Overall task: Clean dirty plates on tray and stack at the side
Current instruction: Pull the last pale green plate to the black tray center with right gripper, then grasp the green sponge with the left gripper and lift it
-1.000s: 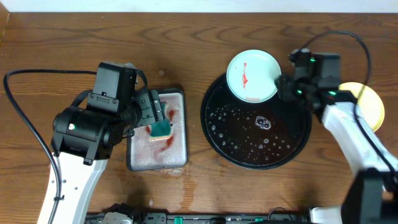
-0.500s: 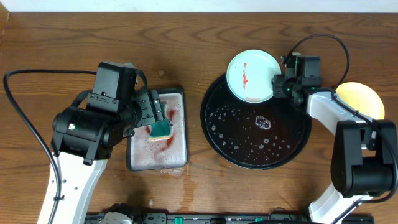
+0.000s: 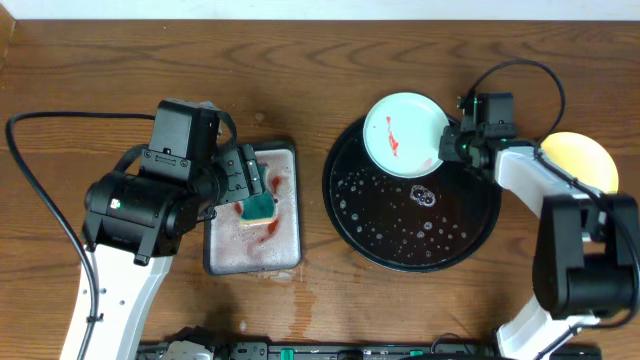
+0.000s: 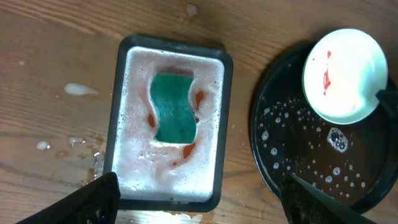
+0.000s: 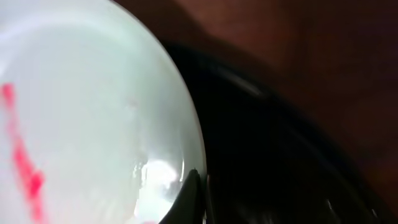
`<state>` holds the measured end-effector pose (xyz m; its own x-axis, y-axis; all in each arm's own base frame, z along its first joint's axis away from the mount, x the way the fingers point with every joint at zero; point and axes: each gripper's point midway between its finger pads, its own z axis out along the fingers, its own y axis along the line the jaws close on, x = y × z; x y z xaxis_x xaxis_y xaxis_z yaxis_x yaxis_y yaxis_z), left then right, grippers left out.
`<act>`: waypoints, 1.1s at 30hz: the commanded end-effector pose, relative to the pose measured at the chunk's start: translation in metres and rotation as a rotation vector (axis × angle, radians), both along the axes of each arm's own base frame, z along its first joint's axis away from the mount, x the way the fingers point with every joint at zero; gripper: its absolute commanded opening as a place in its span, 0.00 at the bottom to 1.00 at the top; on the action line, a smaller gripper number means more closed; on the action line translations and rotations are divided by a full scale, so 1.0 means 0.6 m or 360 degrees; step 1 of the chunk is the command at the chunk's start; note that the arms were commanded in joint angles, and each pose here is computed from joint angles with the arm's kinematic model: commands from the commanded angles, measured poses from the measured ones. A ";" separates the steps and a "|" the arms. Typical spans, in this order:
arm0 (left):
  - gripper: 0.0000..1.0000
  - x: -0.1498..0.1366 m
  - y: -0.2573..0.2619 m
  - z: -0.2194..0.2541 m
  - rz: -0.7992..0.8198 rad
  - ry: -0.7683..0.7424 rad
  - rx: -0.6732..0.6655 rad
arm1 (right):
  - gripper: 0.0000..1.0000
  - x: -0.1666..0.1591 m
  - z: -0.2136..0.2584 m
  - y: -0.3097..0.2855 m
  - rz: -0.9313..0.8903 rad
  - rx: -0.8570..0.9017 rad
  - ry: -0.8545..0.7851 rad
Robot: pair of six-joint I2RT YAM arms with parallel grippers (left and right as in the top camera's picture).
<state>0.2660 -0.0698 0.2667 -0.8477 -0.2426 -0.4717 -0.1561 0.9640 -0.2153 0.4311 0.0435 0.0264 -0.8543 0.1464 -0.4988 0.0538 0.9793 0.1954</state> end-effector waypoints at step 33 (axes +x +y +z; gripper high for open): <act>0.80 0.027 -0.004 -0.278 -0.0013 0.0429 0.0141 | 0.29 -0.204 0.187 0.038 0.0252 0.0080 0.0078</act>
<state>0.2854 -0.0753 0.1363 -0.9259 -0.2193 -0.3077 -0.1893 0.9740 -0.1245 0.3089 0.0576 0.1127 -0.9218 0.1015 -0.3743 0.0104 0.9713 0.2377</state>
